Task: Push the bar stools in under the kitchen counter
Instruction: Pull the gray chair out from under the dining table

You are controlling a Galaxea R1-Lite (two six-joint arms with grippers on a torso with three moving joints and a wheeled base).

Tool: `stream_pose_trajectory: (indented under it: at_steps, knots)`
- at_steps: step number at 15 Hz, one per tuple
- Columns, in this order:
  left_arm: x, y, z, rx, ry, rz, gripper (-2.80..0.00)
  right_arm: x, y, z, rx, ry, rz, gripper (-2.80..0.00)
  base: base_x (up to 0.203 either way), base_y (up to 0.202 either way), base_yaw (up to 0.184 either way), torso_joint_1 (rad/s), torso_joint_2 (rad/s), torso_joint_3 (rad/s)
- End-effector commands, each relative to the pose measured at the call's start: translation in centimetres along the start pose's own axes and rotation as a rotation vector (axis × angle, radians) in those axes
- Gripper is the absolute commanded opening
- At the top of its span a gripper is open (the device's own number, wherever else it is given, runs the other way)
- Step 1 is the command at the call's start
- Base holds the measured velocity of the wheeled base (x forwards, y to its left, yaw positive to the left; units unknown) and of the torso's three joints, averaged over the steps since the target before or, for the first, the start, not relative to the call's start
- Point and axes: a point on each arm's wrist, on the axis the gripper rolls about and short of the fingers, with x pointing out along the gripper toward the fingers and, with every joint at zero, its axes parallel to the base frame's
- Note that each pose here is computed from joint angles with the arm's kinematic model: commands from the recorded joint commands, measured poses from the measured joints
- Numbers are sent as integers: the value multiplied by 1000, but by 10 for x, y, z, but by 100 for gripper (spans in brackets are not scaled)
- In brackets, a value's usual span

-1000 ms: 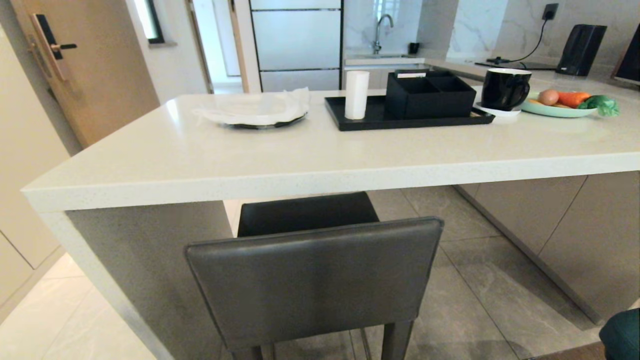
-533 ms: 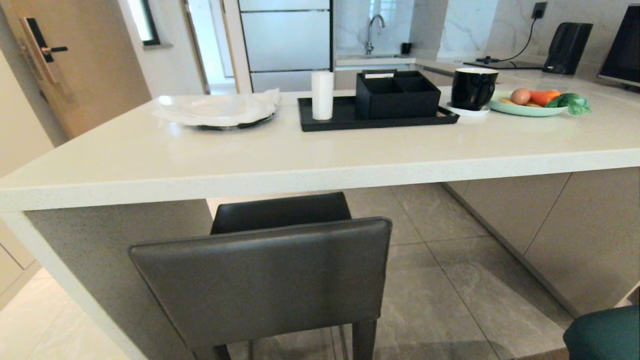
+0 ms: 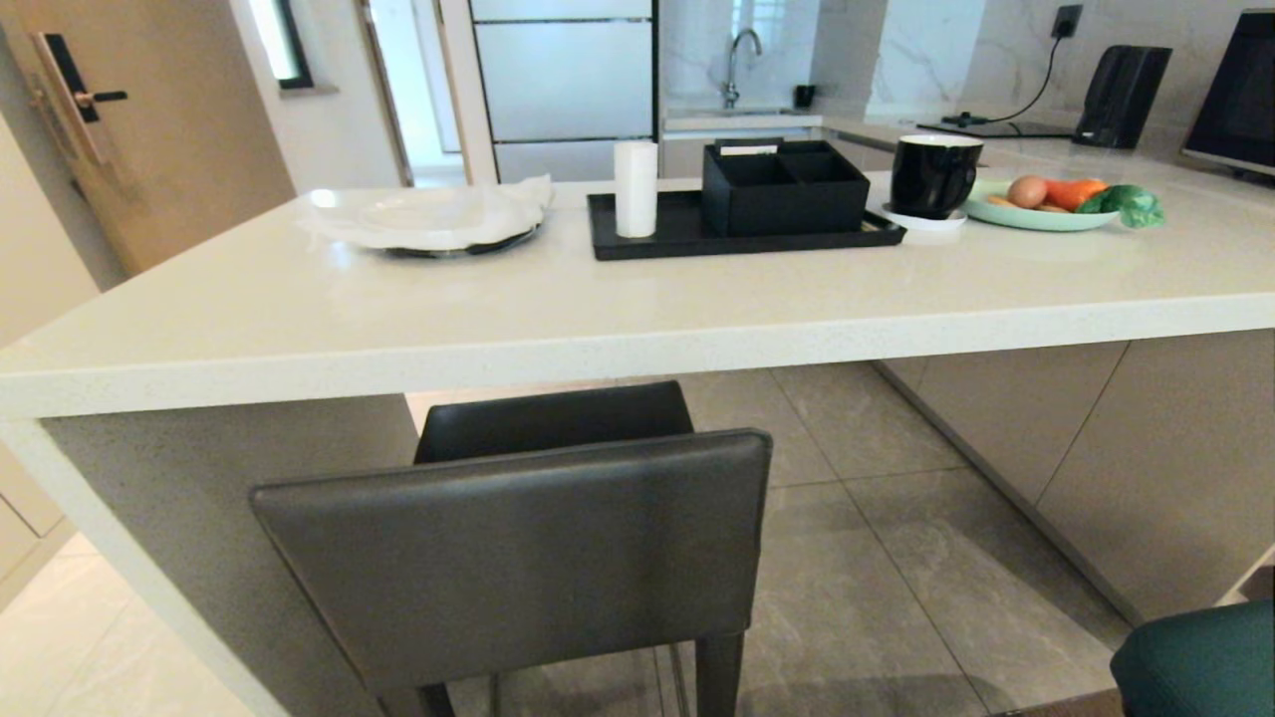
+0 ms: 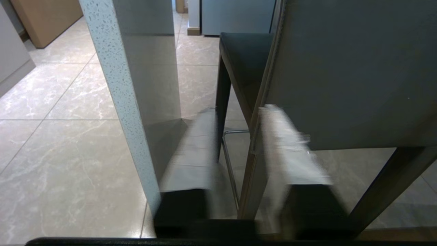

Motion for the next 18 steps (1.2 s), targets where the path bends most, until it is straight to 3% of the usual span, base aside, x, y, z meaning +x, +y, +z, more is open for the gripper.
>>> stream_pose_trajectory:
  at_steps: [1, 3, 5, 8, 12, 14, 16, 18]
  knots:
    - [0, 0, 0, -1, 1, -1, 0, 0, 0, 0, 3, 0, -2, 0, 0, 0, 0, 0, 0, 0]
    - [0, 0, 0, -1, 1, -1, 0, 0, -1, 0, 37, -3, -23, 0, 0, 0, 0, 0, 0, 0]
    - [0, 0, 0, 5, 2, -4, 0, 0, 0, 1, 23, -6, -14, 0, 0, 0, 0, 0, 0, 0]
    - [-1, -1, 1, 82, 2, -39, 0, 2, 1, 5, -168, 14, 46, 0, 0, 0, 0, 0, 0, 0]
    - [-4, -2, 13, 59, -35, -69, 0, 25, 3, 65, -62, 67, 177, 0, 0, 0, 0, 0, 0, 0]
    - [-11, -6, 51, -28, -66, -175, 0, 53, 4, 87, -29, 95, 242, 0, 0, 0, 0, 0, 0, 0]
    - [-3, -11, 68, -80, 32, -353, 0, 88, 8, 99, 3, 121, 362, 0, 0, 0, 0, 0, 0, 0]
    - [9, -14, 73, -110, 126, -499, 0, 114, 18, 101, 47, 160, 562, 0, 0, 0, 0, 0, 0, 0]
